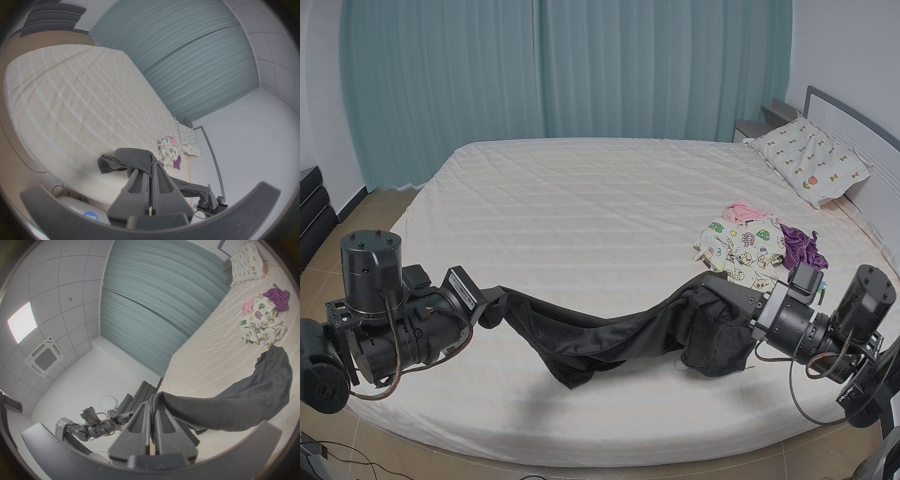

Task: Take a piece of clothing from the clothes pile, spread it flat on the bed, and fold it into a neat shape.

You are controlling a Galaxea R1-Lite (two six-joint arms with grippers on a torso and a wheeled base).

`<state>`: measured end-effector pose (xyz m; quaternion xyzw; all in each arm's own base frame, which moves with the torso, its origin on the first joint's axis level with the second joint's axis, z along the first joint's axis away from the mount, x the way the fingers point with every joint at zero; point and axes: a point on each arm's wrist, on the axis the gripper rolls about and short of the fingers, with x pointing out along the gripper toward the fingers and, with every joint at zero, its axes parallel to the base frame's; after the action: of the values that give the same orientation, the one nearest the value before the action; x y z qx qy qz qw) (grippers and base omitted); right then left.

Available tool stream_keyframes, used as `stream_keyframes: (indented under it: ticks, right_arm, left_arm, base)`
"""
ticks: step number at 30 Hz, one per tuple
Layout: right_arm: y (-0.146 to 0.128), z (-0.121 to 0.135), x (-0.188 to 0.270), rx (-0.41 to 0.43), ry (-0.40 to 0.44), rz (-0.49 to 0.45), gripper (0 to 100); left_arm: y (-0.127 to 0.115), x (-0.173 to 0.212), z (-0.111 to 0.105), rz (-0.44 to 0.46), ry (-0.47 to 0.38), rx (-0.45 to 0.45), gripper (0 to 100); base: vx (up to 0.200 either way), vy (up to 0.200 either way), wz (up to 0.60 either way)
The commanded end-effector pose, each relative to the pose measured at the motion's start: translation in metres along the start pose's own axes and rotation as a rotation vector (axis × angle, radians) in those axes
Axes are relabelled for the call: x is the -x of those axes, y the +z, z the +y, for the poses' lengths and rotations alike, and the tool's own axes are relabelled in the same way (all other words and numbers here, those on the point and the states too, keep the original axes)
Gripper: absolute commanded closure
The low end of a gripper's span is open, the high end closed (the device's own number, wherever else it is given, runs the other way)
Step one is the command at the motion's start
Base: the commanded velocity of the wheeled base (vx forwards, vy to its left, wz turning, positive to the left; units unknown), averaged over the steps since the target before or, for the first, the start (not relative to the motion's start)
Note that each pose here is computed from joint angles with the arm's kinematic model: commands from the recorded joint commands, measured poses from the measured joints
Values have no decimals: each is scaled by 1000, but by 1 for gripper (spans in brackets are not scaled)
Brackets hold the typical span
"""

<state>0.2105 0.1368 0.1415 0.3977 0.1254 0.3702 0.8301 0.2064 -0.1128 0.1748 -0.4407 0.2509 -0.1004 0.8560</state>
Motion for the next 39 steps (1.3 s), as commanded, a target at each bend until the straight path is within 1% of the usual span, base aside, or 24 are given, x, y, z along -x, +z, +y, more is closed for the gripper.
stream_keyframes:
  ticks: [1, 7, 9, 12, 14, 15, 16, 17, 18, 21, 22, 23, 25, 26, 31, 35, 36, 37, 39]
  right_arm:
    - [12, 34, 41, 27, 95, -64, 100]
    - [23, 68, 76, 46, 191, -113, 100]
    - [33, 82, 83, 57, 227, -142, 100]
    - [58, 112, 89, 77, 286, -201, 100]
    - [73, 126, 88, 82, 285, -215, 100]
    - [73, 126, 88, 82, 285, -215, 100]
    - [94, 138, 83, 89, 256, -240, 100]
    - [104, 143, 80, 93, 241, -250, 100]
    - [113, 146, 74, 96, 224, -249, 100]
    - [140, 150, 50, 84, 210, -264, 100]
    - [141, 150, 48, 82, 207, -265, 100]
    - [155, 146, 31, 81, 196, -282, 100]
    - [163, 139, 14, 81, 179, -287, 100]
    - [170, 131, 0, 82, 159, -292, 100]
    - [187, 89, -41, 62, 48, -283, 100]
    - [190, 59, -62, 49, -7, -277, 100]
    - [190, 59, -62, 49, -7, -277, 100]
    - [189, 49, -71, 53, -21, -270, 100]
    - [189, 42, -76, 64, -24, -271, 100]
  left_arm:
    - [1, 33, -12, -3, -65, -7, 100]
    - [15, 71, -28, -64, -160, 4, 100]
    - [23, 80, -37, -94, -192, 11, 100]
    - [37, 94, -51, -155, -222, 21, 100]
    - [43, 101, -58, -174, -234, 25, 100]
    - [43, 101, -58, -174, -234, 25, 100]
    - [49, 106, -65, -187, -235, 27, 100]
    - [53, 107, -67, -195, -228, 28, 100]
    - [55, 107, -67, -200, -219, 29, 100]
    - [56, 102, -67, -199, -198, 29, 100]
    - [56, 101, -66, -199, -196, 29, 100]
    - [56, 92, -64, -191, -170, 30, 100]
    - [57, 84, -62, -188, -147, 31, 100]
    - [57, 75, -60, -183, -120, 32, 100]
    - [62, 43, -48, -169, -25, 47, 100]
    - [65, 19, -42, -154, 34, 52, 100]
    - [65, 19, -42, -154, 34, 52, 100]
    - [66, 7, -39, -149, 56, 56, 100]
    - [67, -8, -37, -134, 58, 57, 100]
  base:
    - [-200, 0, 0]
    - [-200, 0, 0]
    - [-200, 0, 0]
    - [-200, 0, 0]
    - [-200, 0, 0]
    - [-200, 0, 0]
    - [-200, 0, 0]
    - [-200, 0, 0]
    - [-200, 0, 0]
    - [0, 0, 0]
    - [0, 0, 0]
    - [0, 0, 0]
    - [0, 0, 0]
    - [0, 0, 0]
    - [0, 0, 0]
    - [0, 0, 0]
    - [0, 0, 0]
    - [0, 0, 0]
    - [0, 0, 0]
